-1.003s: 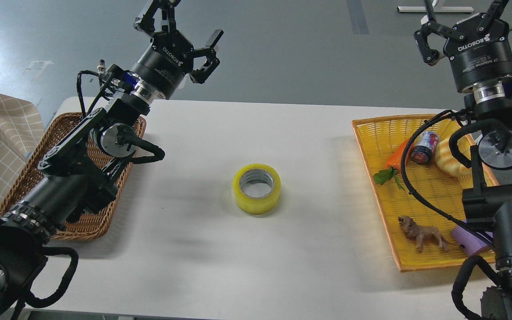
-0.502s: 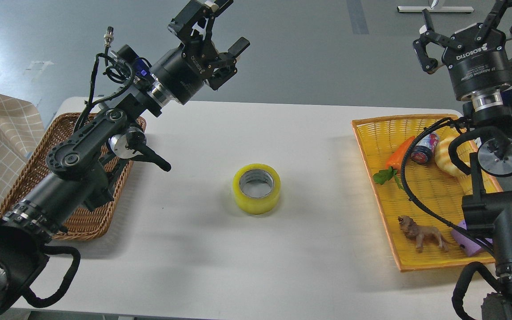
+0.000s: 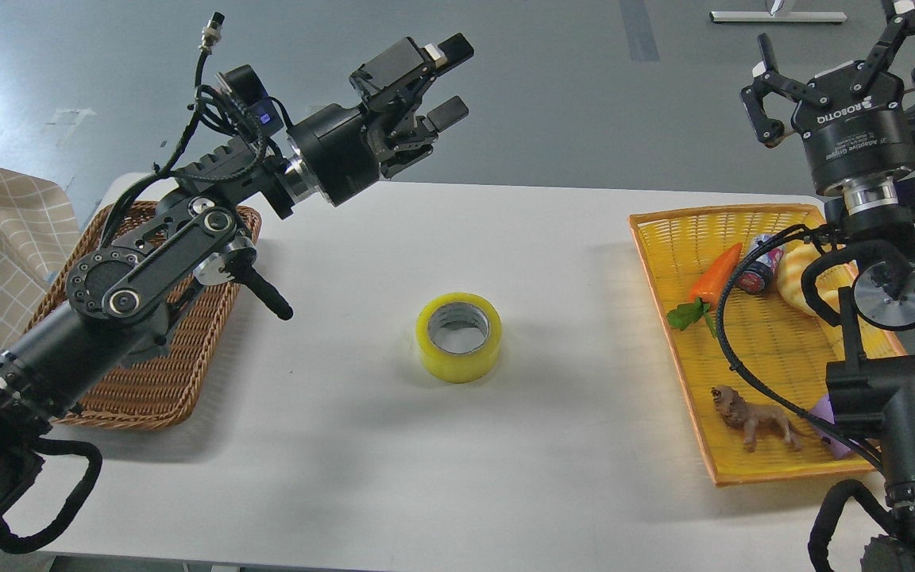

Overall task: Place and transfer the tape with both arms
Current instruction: 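Swing the left gripper over to the tape roll on the table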

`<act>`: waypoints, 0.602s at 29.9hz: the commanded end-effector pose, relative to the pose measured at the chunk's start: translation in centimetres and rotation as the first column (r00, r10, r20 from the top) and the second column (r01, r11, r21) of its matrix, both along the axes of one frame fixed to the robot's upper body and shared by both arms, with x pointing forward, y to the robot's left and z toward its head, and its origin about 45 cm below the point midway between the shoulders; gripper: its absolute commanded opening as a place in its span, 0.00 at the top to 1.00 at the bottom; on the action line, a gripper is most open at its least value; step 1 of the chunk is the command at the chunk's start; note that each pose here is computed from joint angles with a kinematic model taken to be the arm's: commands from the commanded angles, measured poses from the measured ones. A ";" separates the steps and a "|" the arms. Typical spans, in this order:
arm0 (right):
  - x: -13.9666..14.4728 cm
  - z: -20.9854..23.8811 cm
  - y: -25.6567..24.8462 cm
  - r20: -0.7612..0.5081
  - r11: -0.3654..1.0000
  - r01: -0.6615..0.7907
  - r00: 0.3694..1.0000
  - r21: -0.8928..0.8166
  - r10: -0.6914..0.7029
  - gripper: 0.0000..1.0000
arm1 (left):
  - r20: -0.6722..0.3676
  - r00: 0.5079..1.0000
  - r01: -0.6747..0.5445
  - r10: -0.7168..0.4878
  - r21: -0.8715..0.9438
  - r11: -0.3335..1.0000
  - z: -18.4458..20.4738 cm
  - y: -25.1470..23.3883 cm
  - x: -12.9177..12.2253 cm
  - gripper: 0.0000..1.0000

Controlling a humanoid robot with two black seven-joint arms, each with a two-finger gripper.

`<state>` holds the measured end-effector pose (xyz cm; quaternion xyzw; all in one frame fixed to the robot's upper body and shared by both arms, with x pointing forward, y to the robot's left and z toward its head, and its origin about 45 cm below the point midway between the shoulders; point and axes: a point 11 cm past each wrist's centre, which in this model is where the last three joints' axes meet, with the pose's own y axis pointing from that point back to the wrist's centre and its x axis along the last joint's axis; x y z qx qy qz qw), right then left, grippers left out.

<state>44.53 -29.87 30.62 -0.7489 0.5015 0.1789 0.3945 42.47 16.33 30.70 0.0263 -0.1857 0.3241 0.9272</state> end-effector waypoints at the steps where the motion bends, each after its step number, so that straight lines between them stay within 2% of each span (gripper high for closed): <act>1: -0.3 -0.8 -0.2 -0.016 1.000 0.004 1.000 0.003 -0.004 0.00 | -0.004 0.997 -0.074 0.075 0.163 0.984 -1.3 0.4 0.6 0.02; 10: -0.6 -1.7 -0.4 -0.041 1.000 0.005 0.999 -0.001 -0.005 0.00 | 0.129 0.991 -0.085 0.044 0.328 0.941 -1.2 0.4 0.6 0.02; 14: -0.8 -2.3 -0.5 -0.053 1.000 0.007 0.999 -0.002 -0.007 0.00 | 0.232 0.971 -0.047 -0.063 0.440 0.897 -1.4 -0.5 -0.5 0.02; 18: -0.9 -2.6 -0.6 -0.059 1.000 0.009 0.998 -0.002 -0.009 0.00 | 0.249 0.960 -0.033 -0.128 0.554 0.832 -3.1 -0.4 -1.2 0.02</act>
